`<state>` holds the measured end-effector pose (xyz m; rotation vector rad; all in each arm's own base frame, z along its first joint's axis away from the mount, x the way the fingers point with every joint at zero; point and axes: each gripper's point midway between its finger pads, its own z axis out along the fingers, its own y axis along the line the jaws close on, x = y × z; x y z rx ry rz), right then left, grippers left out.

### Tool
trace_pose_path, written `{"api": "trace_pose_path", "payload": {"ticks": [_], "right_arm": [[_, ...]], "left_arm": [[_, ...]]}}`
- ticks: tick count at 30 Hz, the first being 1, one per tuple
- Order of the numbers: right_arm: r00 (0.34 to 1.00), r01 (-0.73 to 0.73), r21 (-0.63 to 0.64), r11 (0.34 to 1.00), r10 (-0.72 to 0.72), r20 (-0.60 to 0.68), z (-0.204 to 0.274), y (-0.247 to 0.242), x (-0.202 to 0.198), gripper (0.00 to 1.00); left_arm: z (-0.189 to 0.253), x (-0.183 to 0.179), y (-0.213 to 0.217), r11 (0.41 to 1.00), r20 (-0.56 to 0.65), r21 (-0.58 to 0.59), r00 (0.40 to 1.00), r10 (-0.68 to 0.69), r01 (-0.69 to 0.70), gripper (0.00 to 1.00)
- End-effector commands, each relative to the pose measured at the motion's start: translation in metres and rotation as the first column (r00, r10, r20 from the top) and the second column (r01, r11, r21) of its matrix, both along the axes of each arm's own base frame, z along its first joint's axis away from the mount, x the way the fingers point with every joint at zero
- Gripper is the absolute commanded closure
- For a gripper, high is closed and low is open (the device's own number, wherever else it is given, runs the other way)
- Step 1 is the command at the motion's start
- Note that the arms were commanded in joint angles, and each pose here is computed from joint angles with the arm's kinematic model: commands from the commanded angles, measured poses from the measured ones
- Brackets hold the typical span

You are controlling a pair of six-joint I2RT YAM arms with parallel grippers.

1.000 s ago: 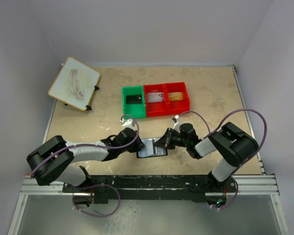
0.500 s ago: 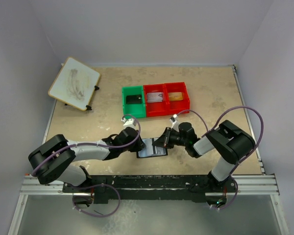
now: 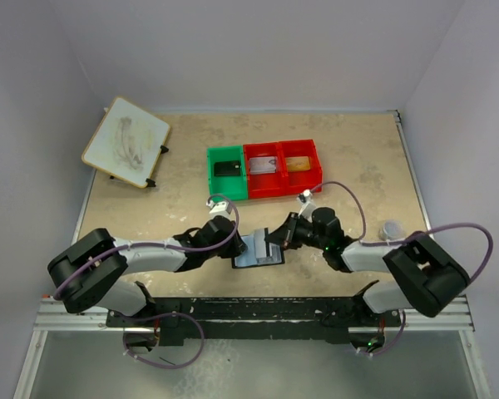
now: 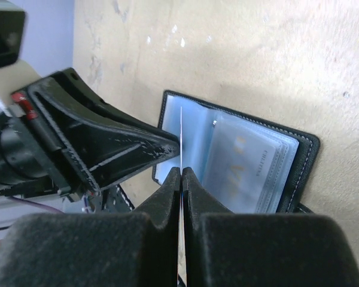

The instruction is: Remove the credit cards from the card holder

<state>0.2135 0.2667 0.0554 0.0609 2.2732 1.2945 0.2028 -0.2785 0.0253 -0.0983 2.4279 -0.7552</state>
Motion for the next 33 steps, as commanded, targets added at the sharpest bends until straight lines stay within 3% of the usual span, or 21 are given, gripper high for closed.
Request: {"api": "trace_pose_path", "payload": {"ticks": [1, 4, 8, 15, 19, 21, 24, 28, 33], "right_arm": [[0.980, 0.058, -0.020, 0.998, -0.053, 0.194, 0.028, -0.012, 0.015, 1.00], [0.937, 0.100, -0.021, 0.995, -0.087, 0.337, 0.053, -0.021, 0.026, 1.00], [0.843, 0.148, -0.026, 0.989, -0.113, 0.526, 0.085, -0.035, 0.033, 1.00], [0.568, 0.203, -0.074, 0.976, -0.056, 0.821, 0.134, -0.059, 0.029, 1.00], [0.420, 0.277, -0.157, 0.948, 0.028, 0.907, 0.157, -0.070, 0.038, 1.00], [0.390, 0.348, -0.207, 0.914, 0.060, 0.919, 0.163, -0.079, 0.050, 1.00], [0.361, 0.423, -0.292, 0.858, 0.137, 0.923, 0.166, -0.084, 0.069, 1.00], [0.328, 0.473, -0.320, 0.821, 0.174, 0.929, 0.178, -0.081, 0.094, 1.00], [0.303, 0.418, -0.477, 0.773, 0.376, 0.876, 0.177, -0.055, 0.136, 1.00]], "left_arm": [[0.003, 0.000, 0.009, 0.999, 0.024, 0.032, 1.000, 0.005, -0.006, 0.88], [0.015, 0.004, 0.012, 0.999, 0.062, 0.012, 0.998, 0.029, -0.030, 0.84], [0.037, 0.009, 0.018, 0.998, 0.126, -0.028, 0.990, 0.060, -0.057, 0.71], [0.069, 0.016, 0.034, 0.993, 0.208, -0.042, 0.971, 0.117, -0.111, 0.49], [0.079, 0.022, 0.061, 0.982, 0.267, 0.064, 0.951, 0.155, -0.178, 0.30], [0.083, 0.026, 0.076, 0.967, 0.294, 0.122, 0.939, 0.180, -0.223, 0.24], [0.092, 0.029, 0.096, 0.941, 0.334, 0.163, 0.914, 0.231, -0.297, 0.23], [0.103, 0.026, 0.113, 0.926, 0.360, 0.136, 0.888, 0.286, -0.353, 0.23], [0.102, 0.017, 0.126, 0.921, 0.350, 0.091, 0.878, 0.327, -0.379, 0.23]]}}
